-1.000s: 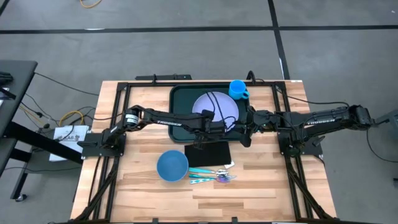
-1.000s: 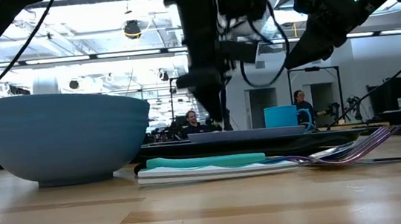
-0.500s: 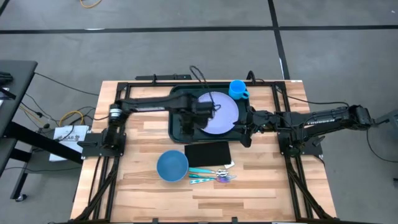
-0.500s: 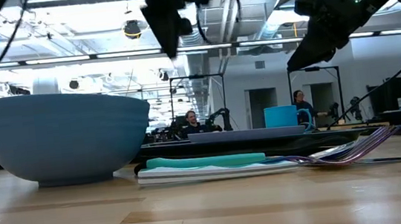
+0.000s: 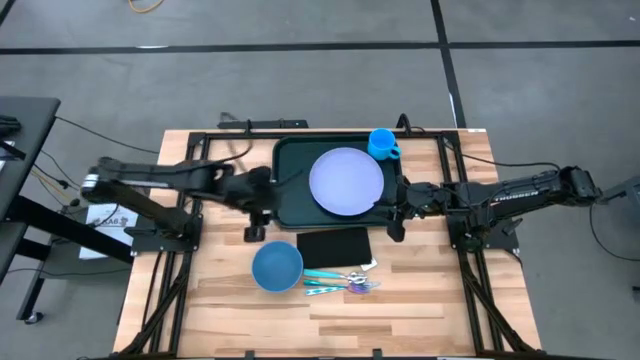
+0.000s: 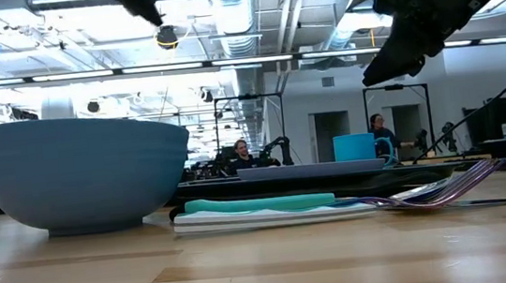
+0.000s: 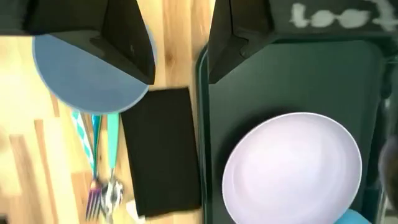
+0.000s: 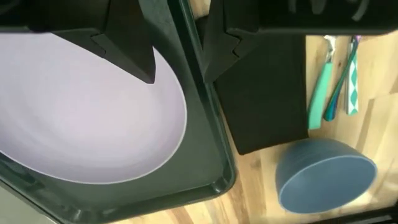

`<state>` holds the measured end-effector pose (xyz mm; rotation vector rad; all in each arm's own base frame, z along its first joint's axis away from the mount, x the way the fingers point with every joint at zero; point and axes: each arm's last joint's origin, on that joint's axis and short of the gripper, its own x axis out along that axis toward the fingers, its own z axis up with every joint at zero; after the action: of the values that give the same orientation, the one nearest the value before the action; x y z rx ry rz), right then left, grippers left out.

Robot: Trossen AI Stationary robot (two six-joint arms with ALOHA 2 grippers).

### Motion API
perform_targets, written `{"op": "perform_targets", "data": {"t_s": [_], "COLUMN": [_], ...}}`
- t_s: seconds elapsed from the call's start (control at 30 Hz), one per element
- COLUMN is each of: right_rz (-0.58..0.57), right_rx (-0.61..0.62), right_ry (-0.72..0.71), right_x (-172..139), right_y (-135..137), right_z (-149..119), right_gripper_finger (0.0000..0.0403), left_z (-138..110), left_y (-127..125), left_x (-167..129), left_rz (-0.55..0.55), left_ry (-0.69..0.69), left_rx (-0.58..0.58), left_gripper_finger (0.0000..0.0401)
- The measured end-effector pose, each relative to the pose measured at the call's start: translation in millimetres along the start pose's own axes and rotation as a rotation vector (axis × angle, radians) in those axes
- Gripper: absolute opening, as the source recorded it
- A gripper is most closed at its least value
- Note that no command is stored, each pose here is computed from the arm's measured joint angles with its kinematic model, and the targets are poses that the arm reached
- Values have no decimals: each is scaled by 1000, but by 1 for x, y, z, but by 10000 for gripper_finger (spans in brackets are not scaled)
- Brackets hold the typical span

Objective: Set up tray
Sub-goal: Put the blue bowl on the violet plate on the black tray

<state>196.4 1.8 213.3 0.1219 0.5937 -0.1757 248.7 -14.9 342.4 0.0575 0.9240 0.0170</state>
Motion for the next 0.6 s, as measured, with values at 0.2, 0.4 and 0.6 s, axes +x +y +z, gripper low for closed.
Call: {"op": "perform_targets", "data": {"t_s": [0.2,0.4,0.6], "right_rz": [4,5,4], "right_rx": [3,4,3], "right_ry": [-21,-24,-22], "right_x": [0,0,0], "right_y": [0,0,0], "right_z": [2,2,2], "right_gripper_finger": [127,127,127], "left_z": [-47,-59,-59], "left_y": [-5,-13,-34], "left_x": [13,30,53], "left_rz": [0,-26,-127], "left_ry": [-76,25,124], "left_rx": [-127,-140,-59], "left_gripper_finger": [138,138,138]}}
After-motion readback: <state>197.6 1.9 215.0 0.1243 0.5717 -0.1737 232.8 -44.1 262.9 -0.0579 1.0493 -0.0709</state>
